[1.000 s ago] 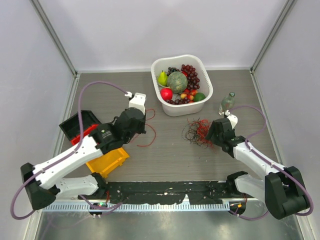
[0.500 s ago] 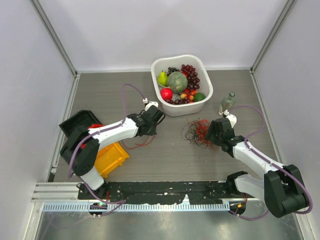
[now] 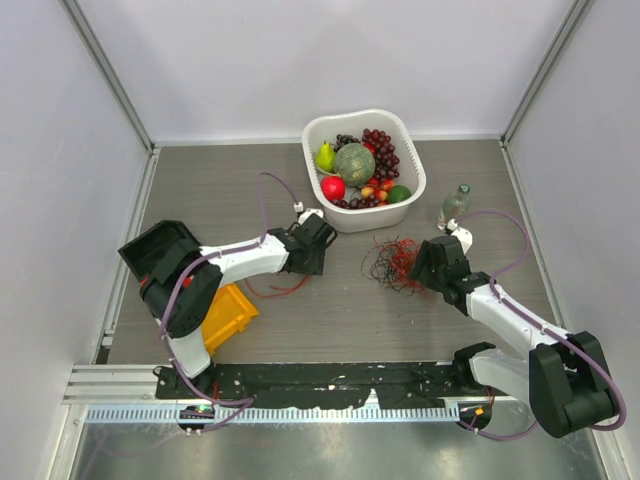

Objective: Untangle the cables

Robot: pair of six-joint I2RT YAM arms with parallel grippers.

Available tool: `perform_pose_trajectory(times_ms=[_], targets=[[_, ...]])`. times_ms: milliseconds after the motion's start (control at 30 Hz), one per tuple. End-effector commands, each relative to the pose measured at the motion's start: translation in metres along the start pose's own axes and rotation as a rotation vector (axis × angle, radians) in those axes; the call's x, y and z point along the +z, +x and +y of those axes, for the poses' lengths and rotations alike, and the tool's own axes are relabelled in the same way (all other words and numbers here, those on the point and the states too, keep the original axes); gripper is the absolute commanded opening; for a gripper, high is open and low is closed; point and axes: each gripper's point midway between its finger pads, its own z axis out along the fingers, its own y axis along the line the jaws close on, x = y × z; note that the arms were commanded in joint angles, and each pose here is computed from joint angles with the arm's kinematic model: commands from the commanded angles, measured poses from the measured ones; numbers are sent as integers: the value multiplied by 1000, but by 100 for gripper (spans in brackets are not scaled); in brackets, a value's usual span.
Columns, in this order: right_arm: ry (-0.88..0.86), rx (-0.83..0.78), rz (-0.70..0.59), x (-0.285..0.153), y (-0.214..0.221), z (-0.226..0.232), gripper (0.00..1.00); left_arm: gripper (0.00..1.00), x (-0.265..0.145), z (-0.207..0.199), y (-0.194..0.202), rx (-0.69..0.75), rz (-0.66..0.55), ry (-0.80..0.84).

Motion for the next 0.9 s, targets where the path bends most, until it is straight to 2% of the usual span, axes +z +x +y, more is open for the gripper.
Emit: perform_pose_trajectory(times_ms=[0,133,200,333,367,433,533,667,767,867], targets=[[-30,-1,-43,-2,-10,6,67,53,10,-13,-15,13,-29,34],[-36,1,-47,-2,-10,6,66,46,19,-13,-13,26,-12,11],[-41,1,-49,-2,-10,7,66,39,24,-10,-8,17,5,2],[-50,1,-54,-4,-11,8,67,4,31,-11,6,-56,71,72],[-51,1,-55,-4,-11,8,66,0,32,-10,8,-80,80,94],[-52,0,-54,-4,-11,9,66,0,28,-12,9,-113,91,147],[-56,-1,-57,-4,-11,9,66,0,5,-21,-6,-153,39,265],[-59,1,-58,-5,-11,9,66,0,-51,-32,-40,-191,-64,418],[-63,3,-58,-5,-11,10,66,0,-92,-25,-63,-214,-151,456],[-65,-2,-60,-5,-11,10,66,0,-123,-2,-80,-263,-228,413]])
